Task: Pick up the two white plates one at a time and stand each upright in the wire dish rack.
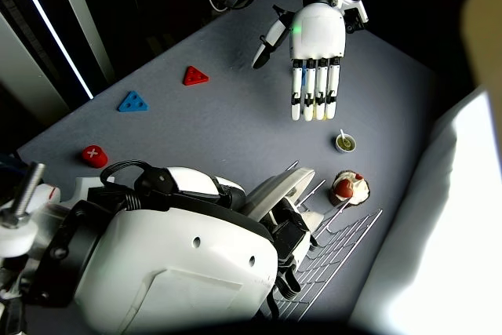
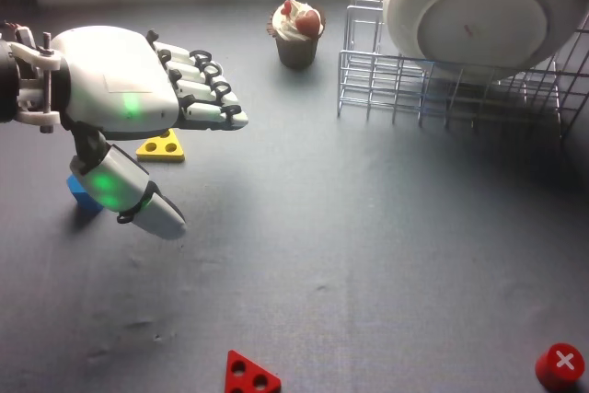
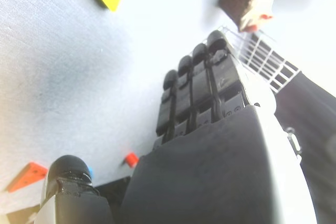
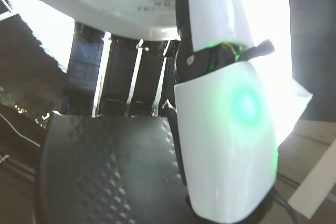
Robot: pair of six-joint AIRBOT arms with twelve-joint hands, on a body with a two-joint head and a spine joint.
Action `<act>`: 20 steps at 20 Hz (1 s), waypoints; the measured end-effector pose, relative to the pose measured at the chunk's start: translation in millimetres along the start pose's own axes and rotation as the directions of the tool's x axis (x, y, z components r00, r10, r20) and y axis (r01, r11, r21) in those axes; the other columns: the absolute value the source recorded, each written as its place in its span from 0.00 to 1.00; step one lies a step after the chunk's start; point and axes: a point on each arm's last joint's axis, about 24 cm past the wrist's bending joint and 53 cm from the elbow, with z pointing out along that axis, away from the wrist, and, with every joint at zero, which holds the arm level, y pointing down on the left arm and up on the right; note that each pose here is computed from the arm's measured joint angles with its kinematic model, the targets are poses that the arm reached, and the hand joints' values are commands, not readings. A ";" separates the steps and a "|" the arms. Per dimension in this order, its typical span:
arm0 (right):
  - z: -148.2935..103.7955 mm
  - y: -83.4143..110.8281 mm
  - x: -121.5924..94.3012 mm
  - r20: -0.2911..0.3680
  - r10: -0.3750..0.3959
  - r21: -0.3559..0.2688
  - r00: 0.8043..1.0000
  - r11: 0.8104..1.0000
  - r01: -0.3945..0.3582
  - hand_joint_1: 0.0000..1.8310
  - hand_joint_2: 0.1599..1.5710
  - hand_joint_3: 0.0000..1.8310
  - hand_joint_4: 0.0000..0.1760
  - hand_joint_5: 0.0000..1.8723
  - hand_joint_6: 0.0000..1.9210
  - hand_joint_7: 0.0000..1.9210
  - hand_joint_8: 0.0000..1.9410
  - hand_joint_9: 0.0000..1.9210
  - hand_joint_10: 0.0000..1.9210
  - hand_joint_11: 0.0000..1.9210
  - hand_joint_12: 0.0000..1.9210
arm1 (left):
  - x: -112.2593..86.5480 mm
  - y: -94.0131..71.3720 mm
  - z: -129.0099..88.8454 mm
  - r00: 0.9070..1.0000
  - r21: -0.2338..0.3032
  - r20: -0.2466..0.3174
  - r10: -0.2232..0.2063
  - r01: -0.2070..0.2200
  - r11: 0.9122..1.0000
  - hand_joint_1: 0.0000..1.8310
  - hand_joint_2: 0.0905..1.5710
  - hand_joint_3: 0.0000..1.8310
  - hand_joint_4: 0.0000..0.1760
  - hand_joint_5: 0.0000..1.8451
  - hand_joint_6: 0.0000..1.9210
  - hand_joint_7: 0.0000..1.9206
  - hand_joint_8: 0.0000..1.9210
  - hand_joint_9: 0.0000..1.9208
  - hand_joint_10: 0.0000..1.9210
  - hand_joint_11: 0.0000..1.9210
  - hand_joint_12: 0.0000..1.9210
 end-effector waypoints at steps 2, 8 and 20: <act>0.1 -2.9 0.4 -0.001 -0.005 0.006 1.000 1.000 0.005 0.82 0.63 0.00 0.00 0.50 0.50 0.59 0.23 0.61 0.34 0.54 0.68 | 0.0 -0.3 0.0 1.000 0.001 0.000 0.000 0.000 1.000 0.02 0.55 0.00 0.00 0.05 0.00 0.06 0.00 0.06 0.00 0.08 0.01; 0.8 -9.3 2.1 -0.010 -0.016 0.015 1.000 1.000 0.016 0.64 0.61 0.00 0.00 0.40 0.01 0.41 0.01 0.49 0.03 0.47 0.27 | -0.3 -0.8 0.1 1.000 0.003 0.001 0.000 0.000 1.000 0.00 0.55 0.00 0.00 0.05 0.00 0.05 0.00 0.05 0.00 0.07 0.00; 0.6 -10.6 13.5 -0.061 -0.008 -0.003 0.998 1.000 0.007 0.39 0.59 0.00 0.36 0.27 0.01 0.30 0.00 0.27 0.00 0.27 0.17 | -4.4 -1.0 0.2 1.000 0.003 0.009 0.001 -0.001 1.000 0.03 0.55 0.00 0.00 0.05 0.00 0.07 0.00 0.07 0.00 0.08 0.00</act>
